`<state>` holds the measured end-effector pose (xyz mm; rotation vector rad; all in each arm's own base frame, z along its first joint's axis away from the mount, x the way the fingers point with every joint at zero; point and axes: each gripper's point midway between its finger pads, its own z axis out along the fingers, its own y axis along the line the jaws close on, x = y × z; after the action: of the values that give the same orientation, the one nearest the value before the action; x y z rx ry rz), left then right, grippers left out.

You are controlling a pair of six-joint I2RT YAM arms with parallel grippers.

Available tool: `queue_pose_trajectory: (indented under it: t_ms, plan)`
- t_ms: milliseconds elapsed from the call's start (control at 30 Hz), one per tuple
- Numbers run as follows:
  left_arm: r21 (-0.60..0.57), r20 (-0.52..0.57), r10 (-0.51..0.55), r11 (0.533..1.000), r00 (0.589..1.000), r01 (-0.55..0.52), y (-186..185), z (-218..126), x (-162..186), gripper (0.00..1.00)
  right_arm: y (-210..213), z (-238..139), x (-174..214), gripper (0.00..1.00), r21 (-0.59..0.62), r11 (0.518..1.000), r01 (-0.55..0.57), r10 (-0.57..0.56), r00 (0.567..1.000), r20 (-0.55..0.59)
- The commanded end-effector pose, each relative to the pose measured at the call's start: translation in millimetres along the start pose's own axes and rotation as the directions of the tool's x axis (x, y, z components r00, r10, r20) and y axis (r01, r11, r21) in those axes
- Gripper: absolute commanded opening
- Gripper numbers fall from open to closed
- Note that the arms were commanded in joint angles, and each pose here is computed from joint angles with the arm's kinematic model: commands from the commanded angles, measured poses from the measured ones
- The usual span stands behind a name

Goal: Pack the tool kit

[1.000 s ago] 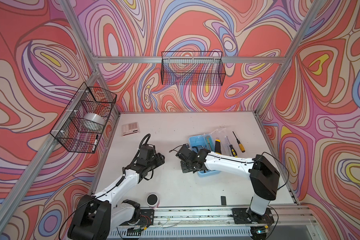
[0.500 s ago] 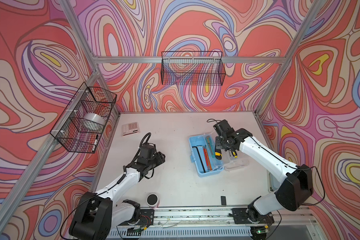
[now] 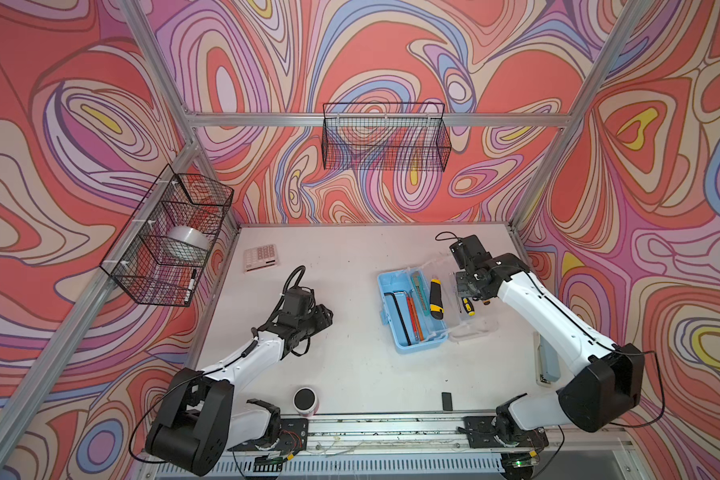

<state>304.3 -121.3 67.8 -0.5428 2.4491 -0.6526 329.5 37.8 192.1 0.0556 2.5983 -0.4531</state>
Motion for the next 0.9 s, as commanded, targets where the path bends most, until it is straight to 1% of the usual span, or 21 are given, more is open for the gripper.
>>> queue_pose_trajectory:
  t_ms: [0,67,200,600,667,733,867]
  plan:
    - [0.03,0.028,0.006,1.0,1.0,-0.007,-12,-1,-13,0.59,-6,15,4,0.0,0.06,0.997,0.042,-0.041,0.999,-0.025]
    - [0.028,0.026,0.006,1.0,1.0,-0.006,-12,0,-12,0.59,-7,21,7,0.0,0.07,0.996,0.056,-0.052,0.998,-0.045]
    - [0.023,0.025,0.004,1.0,1.0,-0.004,-10,2,-12,0.6,-2,27,10,0.0,0.054,0.996,0.066,-0.063,0.996,-0.056]
    - [0.021,0.01,-0.005,1.0,1.0,0.005,-9,7,-10,0.6,-4,46,26,0.0,0.11,0.987,0.113,-0.099,0.987,-0.124]
    - [0.03,0.006,0.015,0.999,1.0,-0.016,-13,7,-9,0.6,-3,46,28,0.0,0.103,0.989,0.109,-0.096,0.987,-0.127]
    - [0.015,0.006,0.066,0.998,0.998,-0.066,-20,4,-11,0.61,-3,45,28,0.0,0.095,0.991,0.095,-0.083,0.989,-0.122]
    - [0.014,0.019,0.126,0.992,0.992,-0.126,-35,-2,-15,0.62,1,43,26,0.16,0.06,0.995,0.075,-0.068,0.991,-0.114]
